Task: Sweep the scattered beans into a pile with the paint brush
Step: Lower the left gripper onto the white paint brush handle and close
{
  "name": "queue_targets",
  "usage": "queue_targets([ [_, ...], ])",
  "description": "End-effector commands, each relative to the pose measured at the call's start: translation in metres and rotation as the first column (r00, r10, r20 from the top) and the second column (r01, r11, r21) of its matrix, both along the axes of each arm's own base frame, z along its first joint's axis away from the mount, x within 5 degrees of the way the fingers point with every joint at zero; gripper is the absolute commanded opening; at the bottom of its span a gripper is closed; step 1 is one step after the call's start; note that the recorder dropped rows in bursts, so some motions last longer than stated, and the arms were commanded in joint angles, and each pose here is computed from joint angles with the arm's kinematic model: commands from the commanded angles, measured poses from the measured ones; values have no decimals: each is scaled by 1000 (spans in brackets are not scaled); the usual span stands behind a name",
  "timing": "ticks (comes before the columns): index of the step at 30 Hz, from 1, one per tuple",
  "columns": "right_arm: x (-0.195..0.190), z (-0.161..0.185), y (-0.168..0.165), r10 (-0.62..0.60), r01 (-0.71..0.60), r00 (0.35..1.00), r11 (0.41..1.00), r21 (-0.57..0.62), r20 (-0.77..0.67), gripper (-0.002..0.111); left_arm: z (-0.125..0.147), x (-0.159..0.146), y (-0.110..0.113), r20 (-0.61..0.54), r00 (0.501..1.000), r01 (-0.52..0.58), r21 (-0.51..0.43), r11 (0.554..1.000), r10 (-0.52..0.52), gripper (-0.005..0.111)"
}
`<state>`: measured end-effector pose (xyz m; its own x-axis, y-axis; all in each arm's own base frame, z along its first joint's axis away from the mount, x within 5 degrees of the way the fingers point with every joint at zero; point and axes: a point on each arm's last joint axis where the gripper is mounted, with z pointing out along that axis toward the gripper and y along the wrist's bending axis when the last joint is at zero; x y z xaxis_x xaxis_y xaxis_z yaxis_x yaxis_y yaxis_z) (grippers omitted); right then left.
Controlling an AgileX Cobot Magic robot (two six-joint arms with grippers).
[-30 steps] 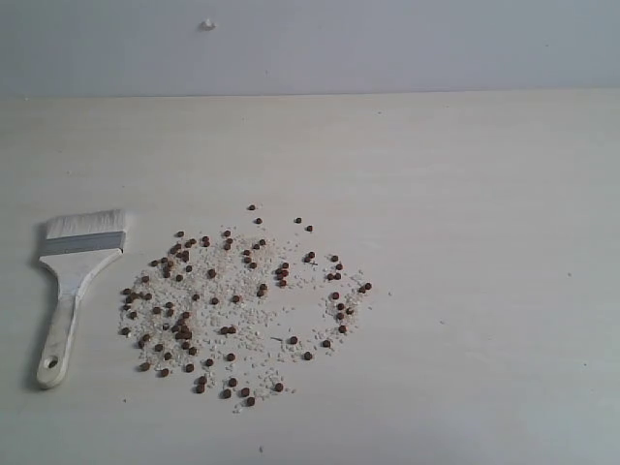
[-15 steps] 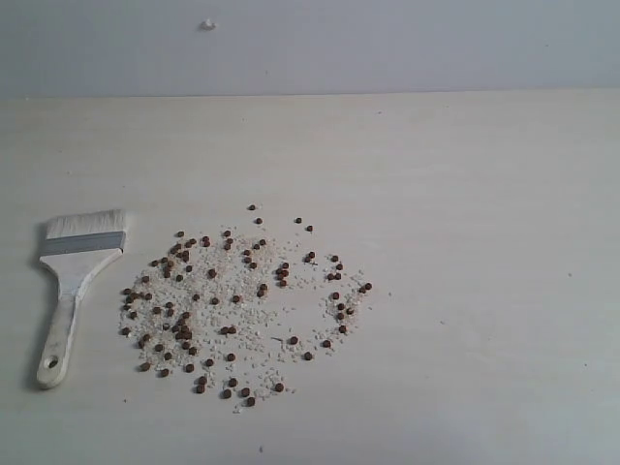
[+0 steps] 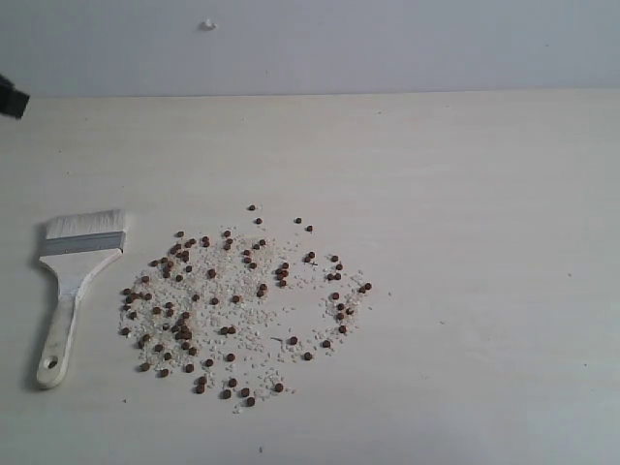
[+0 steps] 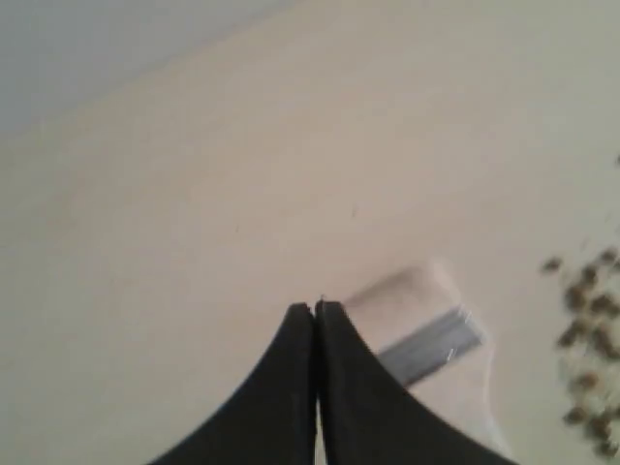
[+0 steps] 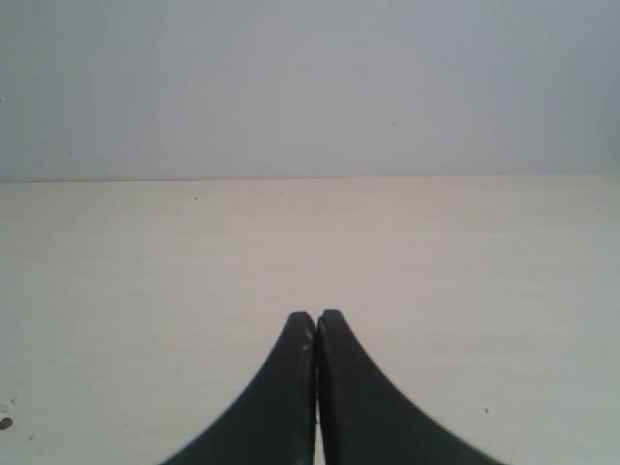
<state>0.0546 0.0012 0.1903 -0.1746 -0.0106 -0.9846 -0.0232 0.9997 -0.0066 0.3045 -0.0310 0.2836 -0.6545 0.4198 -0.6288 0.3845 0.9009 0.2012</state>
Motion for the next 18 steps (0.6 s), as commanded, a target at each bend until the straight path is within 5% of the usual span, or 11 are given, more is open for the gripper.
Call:
queue_targets([
  [1,0,-1,0,0,0,1000,1000,1,-2,0,6,-4,34,-110,914,-364,198,910,390,0],
  [4,0,-1,0,0,0,1000,1000,1,-2,0,10,-13,40,-183,815,-514,209,832,549,0],
  [11,0,-1,0,0,0,1000,1000,1,-2,0,-7,-22,7,-362,806,-459,117,881,468,0],
  [18,0,-1,0,0,0,1000,1000,1,-2,0,-59,-35,-30,-459,769,-442,119,889,444,0],
])
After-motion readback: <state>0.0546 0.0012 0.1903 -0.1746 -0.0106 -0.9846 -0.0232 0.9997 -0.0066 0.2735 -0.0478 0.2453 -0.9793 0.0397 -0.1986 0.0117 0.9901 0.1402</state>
